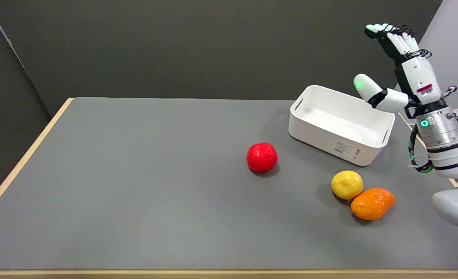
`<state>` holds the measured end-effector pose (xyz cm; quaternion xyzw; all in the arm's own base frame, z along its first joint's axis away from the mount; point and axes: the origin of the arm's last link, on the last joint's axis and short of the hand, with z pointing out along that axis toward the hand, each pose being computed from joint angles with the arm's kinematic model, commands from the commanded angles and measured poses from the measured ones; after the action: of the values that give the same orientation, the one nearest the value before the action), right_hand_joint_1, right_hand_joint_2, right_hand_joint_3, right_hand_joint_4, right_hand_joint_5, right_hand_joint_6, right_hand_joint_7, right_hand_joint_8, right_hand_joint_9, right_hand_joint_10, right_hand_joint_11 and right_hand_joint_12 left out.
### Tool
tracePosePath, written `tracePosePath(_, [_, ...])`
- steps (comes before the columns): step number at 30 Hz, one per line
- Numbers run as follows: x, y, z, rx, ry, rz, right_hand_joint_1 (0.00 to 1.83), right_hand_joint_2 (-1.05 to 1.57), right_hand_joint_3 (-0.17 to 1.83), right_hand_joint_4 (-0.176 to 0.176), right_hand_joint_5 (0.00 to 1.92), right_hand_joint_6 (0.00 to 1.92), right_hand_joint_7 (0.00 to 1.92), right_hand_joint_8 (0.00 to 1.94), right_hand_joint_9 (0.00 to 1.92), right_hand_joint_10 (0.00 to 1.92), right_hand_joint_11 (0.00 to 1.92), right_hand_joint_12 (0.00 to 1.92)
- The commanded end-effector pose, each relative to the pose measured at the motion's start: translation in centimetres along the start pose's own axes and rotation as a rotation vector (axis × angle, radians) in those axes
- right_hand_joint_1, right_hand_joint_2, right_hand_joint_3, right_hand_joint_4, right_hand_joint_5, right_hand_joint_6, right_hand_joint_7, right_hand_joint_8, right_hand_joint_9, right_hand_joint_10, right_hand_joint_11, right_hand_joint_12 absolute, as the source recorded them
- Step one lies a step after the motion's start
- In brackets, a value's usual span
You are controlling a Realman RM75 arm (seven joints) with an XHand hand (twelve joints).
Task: Pick up tomato.
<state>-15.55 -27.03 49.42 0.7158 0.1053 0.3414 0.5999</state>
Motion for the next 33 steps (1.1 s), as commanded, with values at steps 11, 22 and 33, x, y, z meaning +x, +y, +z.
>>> tracePosePath(11, [-0.6,-1.2,0.6,0.1,-0.169,-0.085,0.23,0.61,0.82,0.076,0.18,0.37,0.19,0.25,0.0,0.52,0.0,0.82])
tracePosePath(22, [-4.3,-6.7,5.8,0.267,-0.544,-0.316,0.26,0.59,0.84,0.081,0.18,0.37,0.2,0.25,0.02,0.52,0.0,0.89])
tracePosePath(33, [-7.0,-9.5,5.3,0.212,-0.626,-0.151,0.32,0.57,1.02,0.098,0.1,0.47,0.1,0.34,0.0,0.53,0.0,0.91])
